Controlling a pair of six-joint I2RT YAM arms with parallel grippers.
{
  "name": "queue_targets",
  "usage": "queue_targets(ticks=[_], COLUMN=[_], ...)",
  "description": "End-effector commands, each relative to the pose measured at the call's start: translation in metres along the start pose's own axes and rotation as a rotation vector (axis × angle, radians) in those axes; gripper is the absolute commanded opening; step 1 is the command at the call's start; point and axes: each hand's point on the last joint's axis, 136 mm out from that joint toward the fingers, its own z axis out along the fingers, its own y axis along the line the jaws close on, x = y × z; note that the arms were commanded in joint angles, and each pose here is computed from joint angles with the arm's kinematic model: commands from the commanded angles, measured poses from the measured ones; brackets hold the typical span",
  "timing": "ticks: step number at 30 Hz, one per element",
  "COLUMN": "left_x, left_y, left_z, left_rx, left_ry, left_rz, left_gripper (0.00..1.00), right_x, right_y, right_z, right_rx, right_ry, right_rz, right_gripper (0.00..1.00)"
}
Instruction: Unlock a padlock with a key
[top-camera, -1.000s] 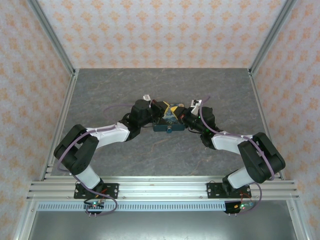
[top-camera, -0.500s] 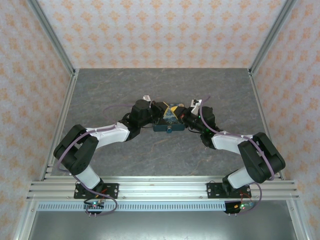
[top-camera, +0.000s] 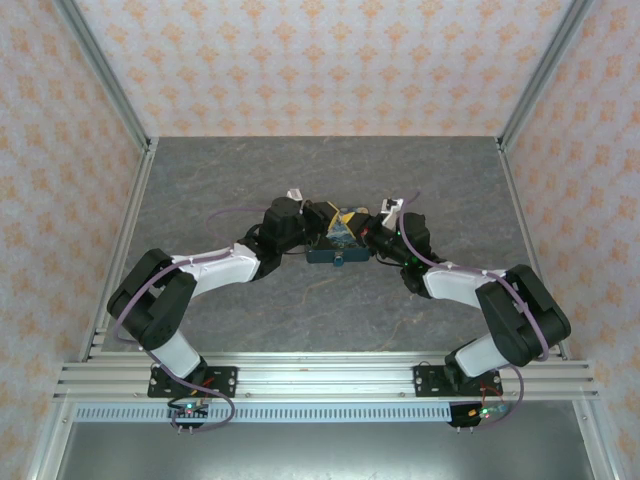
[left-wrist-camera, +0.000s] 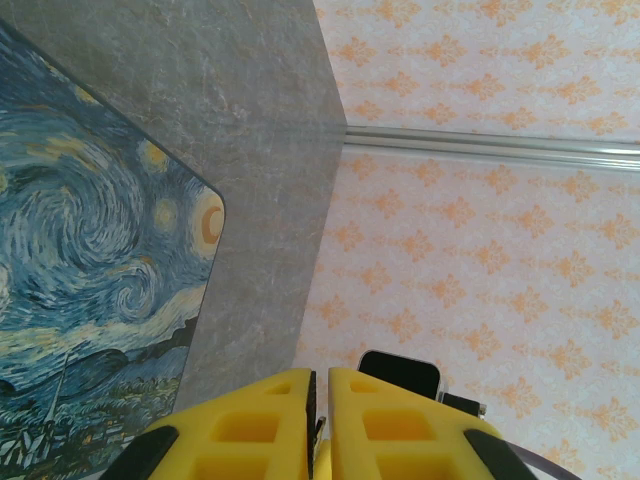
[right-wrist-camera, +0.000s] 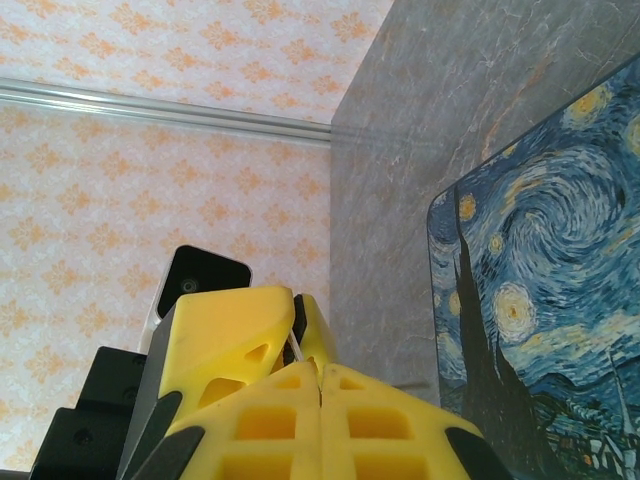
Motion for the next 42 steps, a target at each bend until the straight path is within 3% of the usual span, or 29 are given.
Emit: queue_targets(ticks=[1, 11, 34, 35, 39, 42], left_x=[0.009, 0.009, 0.008, 0.008, 0.004, -0.003], left_y=[-0.016, -0.011, -0.010, -0.007, -0.006, -0.007], left_z=[0.002, 0.004, -0.003, -0.003, -0.010, -0.019], left_rx=[0.035, 0.024, 0.028, 0.018, 0.000, -0.020], left_ry=[0.027, 0.027, 0.011, 0.011, -0.016, -0.043], left_rz=[0.031, 0.031, 0.041, 0.044, 0.077, 0.109], left_gripper=[0.11, 0.00, 0.00, 0.02, 0.48, 0.69], right_x=[-0.005, -0.004, -0.006, -0.006, -0.005, -0.005], right_y=[0.014, 0.014, 0.019, 0.019, 0.013, 0.008], right_z=[0.003, 0.002, 0.002, 0.001, -0.006, -0.013], right_rx=[-0.042, -0.042, -0.069, -0.070, -0.055, -0.042], right_ry=[-0.003, 0.001, -0.009, -0.010, -0.022, -0.027], right_rz=[-0.026, -0.027, -0.019, -0.019, -0.020, -0.020], right_gripper=[0.00, 0.00, 0.00, 0.00, 0.00, 0.00])
